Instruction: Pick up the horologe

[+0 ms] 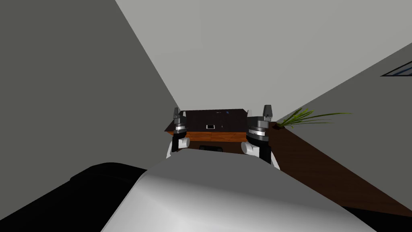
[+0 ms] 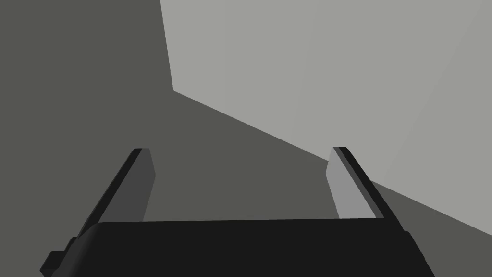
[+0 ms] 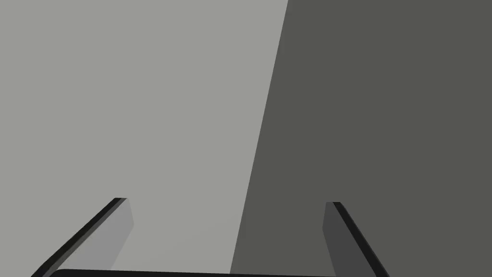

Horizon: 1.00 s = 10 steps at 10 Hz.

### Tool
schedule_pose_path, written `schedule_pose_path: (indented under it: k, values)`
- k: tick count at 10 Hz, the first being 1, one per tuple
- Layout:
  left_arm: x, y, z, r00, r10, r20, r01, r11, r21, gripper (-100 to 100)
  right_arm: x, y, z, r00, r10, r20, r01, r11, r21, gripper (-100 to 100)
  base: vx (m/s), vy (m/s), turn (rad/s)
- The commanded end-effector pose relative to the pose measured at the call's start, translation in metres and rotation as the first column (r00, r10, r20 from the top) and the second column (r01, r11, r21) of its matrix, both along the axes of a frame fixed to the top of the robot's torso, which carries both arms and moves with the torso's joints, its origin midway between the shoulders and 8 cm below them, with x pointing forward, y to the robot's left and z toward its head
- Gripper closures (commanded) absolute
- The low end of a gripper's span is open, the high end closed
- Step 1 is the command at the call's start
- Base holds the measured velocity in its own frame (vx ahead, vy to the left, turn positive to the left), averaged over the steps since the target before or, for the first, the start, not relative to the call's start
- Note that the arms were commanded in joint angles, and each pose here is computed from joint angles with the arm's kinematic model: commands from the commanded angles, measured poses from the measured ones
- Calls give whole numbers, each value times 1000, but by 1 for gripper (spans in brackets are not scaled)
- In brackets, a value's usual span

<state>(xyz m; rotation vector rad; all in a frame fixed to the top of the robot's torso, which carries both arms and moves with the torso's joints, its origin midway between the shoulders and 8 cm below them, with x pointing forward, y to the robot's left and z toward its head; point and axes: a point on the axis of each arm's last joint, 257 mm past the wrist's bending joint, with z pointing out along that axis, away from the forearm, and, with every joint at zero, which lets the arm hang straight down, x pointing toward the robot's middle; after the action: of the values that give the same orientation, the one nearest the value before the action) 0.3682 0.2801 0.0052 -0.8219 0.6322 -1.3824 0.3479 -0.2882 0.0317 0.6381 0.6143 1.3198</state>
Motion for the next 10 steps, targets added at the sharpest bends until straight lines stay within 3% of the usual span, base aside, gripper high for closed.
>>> schedule_pose_path:
  k: [1,5,9,10]
  values:
    - [0,0,0,1000,0,0,0,1000,0,0,13,-3,-13,999,30,-35,-29,999,23,-100,11,10,-8]
    - [0,0,0,1000,0,0,0,1000,0,0,42,-15,-46,989,88,-115,-75,991,111,-100,17,17,-8]
    - [0,0,0,1000,0,0,0,1000,0,0,82,-34,-97,963,163,-214,-102,958,268,-100,23,18,-12]
    - [0,0,0,1000,0,0,0,1000,0,0,82,-34,-99,963,162,-217,-101,958,268,-100,19,13,-9]
